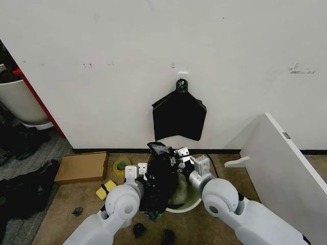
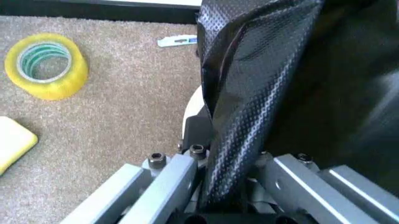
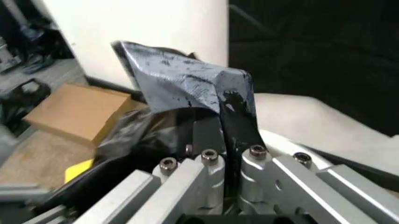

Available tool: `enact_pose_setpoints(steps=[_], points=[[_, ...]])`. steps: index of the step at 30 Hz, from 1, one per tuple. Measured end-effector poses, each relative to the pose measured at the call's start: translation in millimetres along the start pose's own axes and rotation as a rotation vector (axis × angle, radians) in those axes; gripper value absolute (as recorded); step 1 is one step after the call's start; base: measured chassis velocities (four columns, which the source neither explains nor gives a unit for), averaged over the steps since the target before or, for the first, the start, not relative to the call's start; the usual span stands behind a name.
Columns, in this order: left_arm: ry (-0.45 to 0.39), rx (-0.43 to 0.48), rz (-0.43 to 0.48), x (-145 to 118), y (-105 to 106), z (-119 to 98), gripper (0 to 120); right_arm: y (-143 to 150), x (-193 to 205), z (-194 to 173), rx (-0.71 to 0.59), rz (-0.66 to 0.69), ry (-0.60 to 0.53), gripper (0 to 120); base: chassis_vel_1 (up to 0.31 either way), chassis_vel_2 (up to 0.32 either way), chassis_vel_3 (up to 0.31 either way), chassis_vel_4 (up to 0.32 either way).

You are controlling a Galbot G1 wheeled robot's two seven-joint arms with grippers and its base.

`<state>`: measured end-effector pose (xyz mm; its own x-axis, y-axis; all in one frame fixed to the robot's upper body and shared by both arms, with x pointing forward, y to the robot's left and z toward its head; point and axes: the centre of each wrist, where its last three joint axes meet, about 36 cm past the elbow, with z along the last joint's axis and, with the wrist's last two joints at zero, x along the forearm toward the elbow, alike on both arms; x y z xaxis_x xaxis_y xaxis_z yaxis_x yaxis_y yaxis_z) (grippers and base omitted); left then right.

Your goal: Place the garbage bag over the trash bin.

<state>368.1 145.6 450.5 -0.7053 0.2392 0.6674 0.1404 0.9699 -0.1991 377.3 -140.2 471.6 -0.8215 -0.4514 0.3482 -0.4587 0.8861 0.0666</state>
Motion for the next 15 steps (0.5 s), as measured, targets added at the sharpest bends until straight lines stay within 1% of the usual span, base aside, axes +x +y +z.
enact_pose_setpoints(steps=[8,13,15], points=[[-0.024,-0.034,-0.010,1.1,7.0,9.3,1,-26.0,-0.4,-4.3,0.002,0.100,-0.010,0,0.000,0.000,0.000,0.000],[-0.042,-0.040,-0.003,3.6,7.8,12.8,1,-37.9,-1.3,-3.0,0.004,0.142,0.017,0,0.000,0.000,0.000,0.000],[-0.052,-0.035,-0.008,3.8,9.3,13.3,1,-43.1,-0.3,0.1,0.009,0.157,0.044,0,0.000,0.000,0.000,0.000]])
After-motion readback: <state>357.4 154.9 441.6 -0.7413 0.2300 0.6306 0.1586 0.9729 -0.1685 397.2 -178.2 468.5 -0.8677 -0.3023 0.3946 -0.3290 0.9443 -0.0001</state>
